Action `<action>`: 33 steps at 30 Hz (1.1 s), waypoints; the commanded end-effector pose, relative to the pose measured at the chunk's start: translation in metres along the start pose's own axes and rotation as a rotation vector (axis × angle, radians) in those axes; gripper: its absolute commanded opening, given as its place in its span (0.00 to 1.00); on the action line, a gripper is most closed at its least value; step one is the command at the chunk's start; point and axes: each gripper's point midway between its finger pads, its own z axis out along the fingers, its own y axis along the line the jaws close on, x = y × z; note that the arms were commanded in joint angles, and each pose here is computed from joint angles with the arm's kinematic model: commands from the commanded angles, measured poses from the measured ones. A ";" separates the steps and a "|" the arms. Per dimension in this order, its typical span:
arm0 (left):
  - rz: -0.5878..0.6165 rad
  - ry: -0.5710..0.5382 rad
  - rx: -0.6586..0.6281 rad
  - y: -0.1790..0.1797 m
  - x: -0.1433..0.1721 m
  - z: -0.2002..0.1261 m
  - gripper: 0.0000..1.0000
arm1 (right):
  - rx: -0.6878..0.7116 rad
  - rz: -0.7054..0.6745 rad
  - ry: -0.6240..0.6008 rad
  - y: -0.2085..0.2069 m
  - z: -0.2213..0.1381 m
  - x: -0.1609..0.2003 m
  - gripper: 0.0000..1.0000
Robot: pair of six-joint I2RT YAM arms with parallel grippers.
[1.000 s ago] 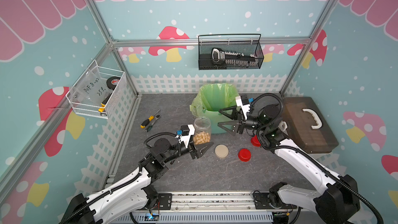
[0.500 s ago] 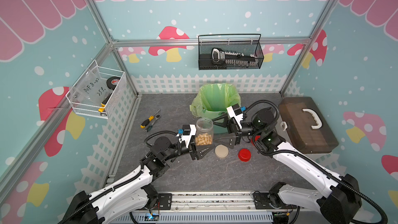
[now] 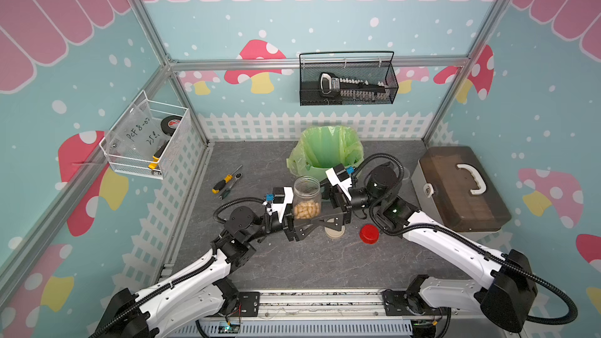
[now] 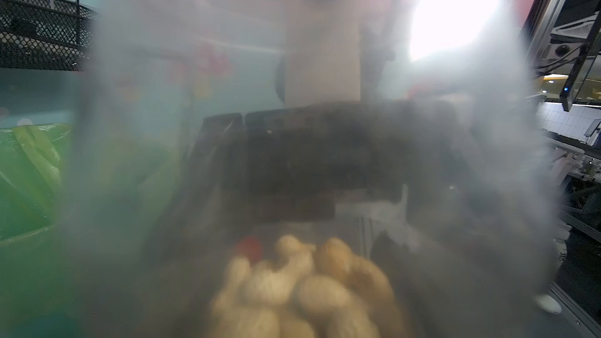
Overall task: Empty moldy peanuts from jars
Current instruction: Pour the moldy peanuts from the jar into the trash bin.
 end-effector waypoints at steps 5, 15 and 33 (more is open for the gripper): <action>0.011 -0.031 0.019 -0.001 -0.010 0.002 0.29 | -0.031 -0.049 -0.012 0.009 0.010 -0.009 0.89; 0.004 -0.037 0.030 -0.002 -0.011 0.002 0.29 | -0.005 -0.038 -0.010 0.000 0.015 -0.006 0.79; -0.004 -0.042 0.033 -0.001 -0.012 0.001 0.30 | -0.026 -0.037 0.000 0.000 0.028 -0.004 0.78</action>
